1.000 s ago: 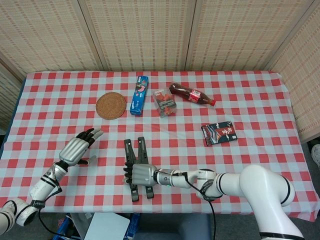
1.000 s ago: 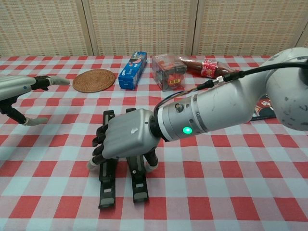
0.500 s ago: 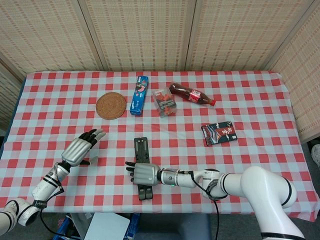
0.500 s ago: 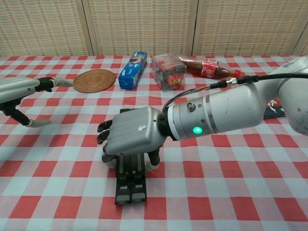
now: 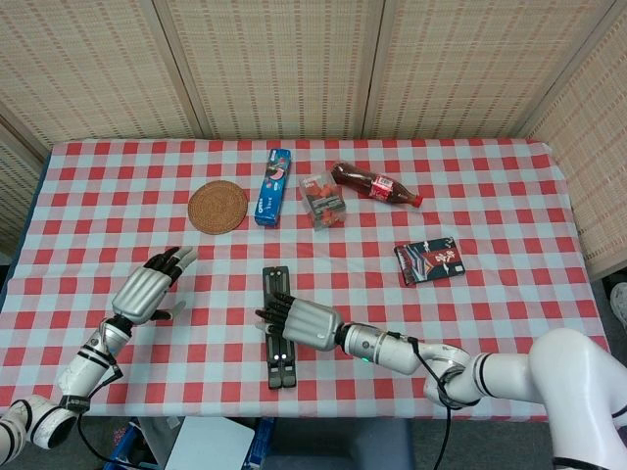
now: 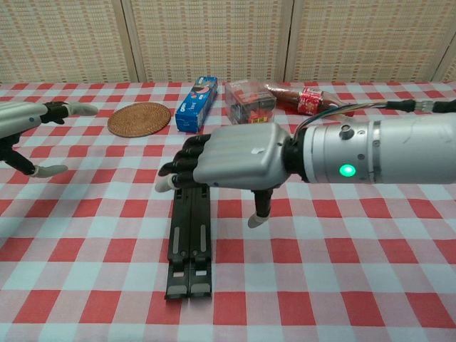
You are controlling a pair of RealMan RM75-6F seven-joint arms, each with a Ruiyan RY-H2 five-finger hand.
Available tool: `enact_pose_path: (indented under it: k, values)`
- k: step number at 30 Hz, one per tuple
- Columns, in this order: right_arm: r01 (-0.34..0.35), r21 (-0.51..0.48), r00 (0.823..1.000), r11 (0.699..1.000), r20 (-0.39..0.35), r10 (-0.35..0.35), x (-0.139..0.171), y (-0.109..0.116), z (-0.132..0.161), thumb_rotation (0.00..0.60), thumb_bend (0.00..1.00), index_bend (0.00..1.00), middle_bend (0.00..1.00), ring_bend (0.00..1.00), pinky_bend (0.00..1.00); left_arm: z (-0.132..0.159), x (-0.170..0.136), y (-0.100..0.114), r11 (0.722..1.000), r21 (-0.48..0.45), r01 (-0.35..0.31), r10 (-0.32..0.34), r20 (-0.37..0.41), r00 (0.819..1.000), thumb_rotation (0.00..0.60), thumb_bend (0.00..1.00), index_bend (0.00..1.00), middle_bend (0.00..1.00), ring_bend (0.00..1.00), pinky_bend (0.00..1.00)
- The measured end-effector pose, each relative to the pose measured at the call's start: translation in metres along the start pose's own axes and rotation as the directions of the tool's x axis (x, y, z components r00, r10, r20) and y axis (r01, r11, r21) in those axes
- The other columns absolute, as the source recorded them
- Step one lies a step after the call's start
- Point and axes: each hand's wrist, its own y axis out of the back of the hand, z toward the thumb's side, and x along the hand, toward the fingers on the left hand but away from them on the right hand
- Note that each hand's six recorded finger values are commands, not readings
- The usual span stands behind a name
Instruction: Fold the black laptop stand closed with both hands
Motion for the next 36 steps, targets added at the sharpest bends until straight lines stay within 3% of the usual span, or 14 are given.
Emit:
enact_pose_path:
  k: [5,8,11,18,23,30,33,36]
  values:
    - [0.07,-0.04,0.985,0.997,0.16,-0.063,0.042,0.005,-0.029,0.6,0.18,0.0,0.08,0.0,0.0,-0.015,-0.016,0.013,1.0,0.017,-0.02,0.022,-0.081,0.996,0.6,0.31,0.0,0.0,0.0,0.15]
    - [0.115,-0.049,0.957,0.992,0.272,-0.097,0.073,0.006,-0.047,0.6,0.2,0.0,0.12,0.0,0.0,-0.028,-0.03,0.021,0.999,0.029,-0.036,0.04,-0.142,0.989,0.6,0.31,0.0,0.0,0.0,0.15]
    - [0.152,-0.053,0.913,0.987,0.39,-0.12,0.111,0.004,-0.064,0.6,0.2,0.02,0.14,0.0,0.0,-0.04,-0.044,0.026,0.998,0.047,-0.049,0.057,-0.193,0.979,0.6,0.31,0.0,0.0,0.0,0.15]
    - [0.159,-0.074,0.779,0.985,0.622,-0.079,0.21,-0.017,-0.087,0.6,0.2,0.05,0.16,0.0,0.05,-0.059,-0.087,0.032,0.993,0.073,-0.094,0.112,-0.294,0.949,0.6,0.31,0.0,0.0,0.0,0.15]
    - [0.142,-0.111,0.704,0.984,0.71,-0.022,0.26,-0.032,-0.083,0.6,0.2,0.08,0.16,0.0,0.05,-0.067,-0.124,0.035,0.991,0.082,-0.104,0.126,-0.362,0.924,0.6,0.31,0.0,0.0,0.0,0.15]
    - [0.197,-0.142,0.573,0.97,0.819,0.003,0.319,-0.044,-0.07,0.6,0.2,0.08,0.16,0.0,0.05,-0.064,-0.153,0.042,0.988,0.086,-0.127,0.151,-0.399,0.904,0.6,0.31,0.0,0.0,0.0,0.15]
    - [0.212,-0.15,0.528,0.966,0.849,0.016,0.338,-0.049,-0.063,0.6,0.2,0.08,0.16,0.0,0.05,-0.06,-0.162,0.044,0.985,0.084,-0.148,0.169,-0.4,0.901,0.6,0.31,0.0,0.0,0.0,0.15]
    - [0.217,-0.157,0.498,0.964,0.866,0.029,0.353,-0.053,-0.056,0.6,0.2,0.08,0.16,0.0,0.05,-0.054,-0.167,0.047,0.982,0.081,-0.171,0.189,-0.393,0.9,0.6,0.31,0.0,0.0,0.0,0.15]
